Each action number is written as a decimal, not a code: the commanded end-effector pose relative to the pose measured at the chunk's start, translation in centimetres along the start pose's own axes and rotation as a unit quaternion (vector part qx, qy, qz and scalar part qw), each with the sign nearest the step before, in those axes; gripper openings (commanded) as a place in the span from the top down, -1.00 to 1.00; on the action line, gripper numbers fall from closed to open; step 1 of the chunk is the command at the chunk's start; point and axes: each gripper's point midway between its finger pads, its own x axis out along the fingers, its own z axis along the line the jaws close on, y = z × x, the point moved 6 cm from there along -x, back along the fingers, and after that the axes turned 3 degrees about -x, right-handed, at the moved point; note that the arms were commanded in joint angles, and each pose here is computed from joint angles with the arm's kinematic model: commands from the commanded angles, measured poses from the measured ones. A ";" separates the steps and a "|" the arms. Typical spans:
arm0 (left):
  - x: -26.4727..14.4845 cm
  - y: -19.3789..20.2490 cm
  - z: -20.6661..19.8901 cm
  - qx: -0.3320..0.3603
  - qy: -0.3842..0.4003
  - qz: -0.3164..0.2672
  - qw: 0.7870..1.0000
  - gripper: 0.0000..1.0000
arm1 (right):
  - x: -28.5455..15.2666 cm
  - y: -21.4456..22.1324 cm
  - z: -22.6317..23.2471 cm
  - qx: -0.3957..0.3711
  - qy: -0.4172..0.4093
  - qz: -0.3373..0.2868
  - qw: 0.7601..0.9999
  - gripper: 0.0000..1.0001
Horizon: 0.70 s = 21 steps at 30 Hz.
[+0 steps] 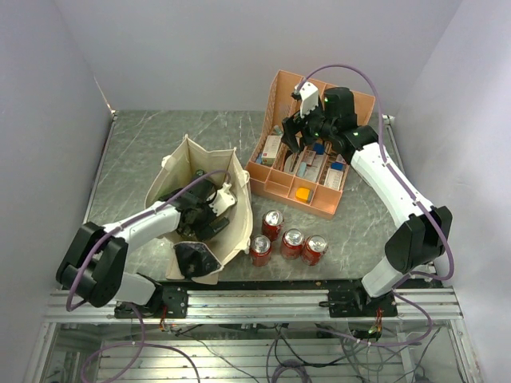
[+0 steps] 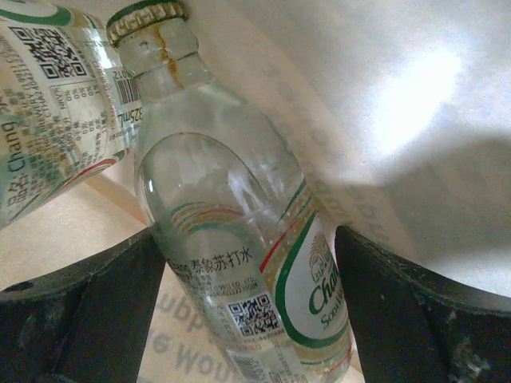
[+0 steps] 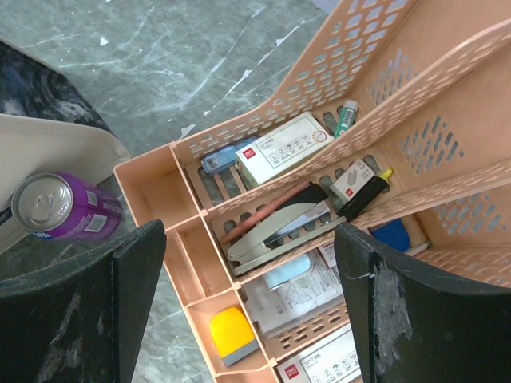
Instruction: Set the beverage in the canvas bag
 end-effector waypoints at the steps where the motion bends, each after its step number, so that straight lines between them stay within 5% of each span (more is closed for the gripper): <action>1: 1.4 1.5 0.0 -0.004 -0.012 0.056 0.998 -0.84 | 0.3 -0.5 -0.6 -0.001 0.005 -0.012 1.000 -0.72; 9: 1.4 0.7 0.2 -0.024 -0.017 0.047 0.998 -0.57 | -0.1 -0.7 -0.4 0.002 0.002 -0.017 1.000 -0.72; 21: -1.8 -0.3 0.4 -0.015 -0.015 0.007 1.000 0.58 | -1.7 -1.4 0.1 -0.001 -0.001 -0.033 0.999 -0.72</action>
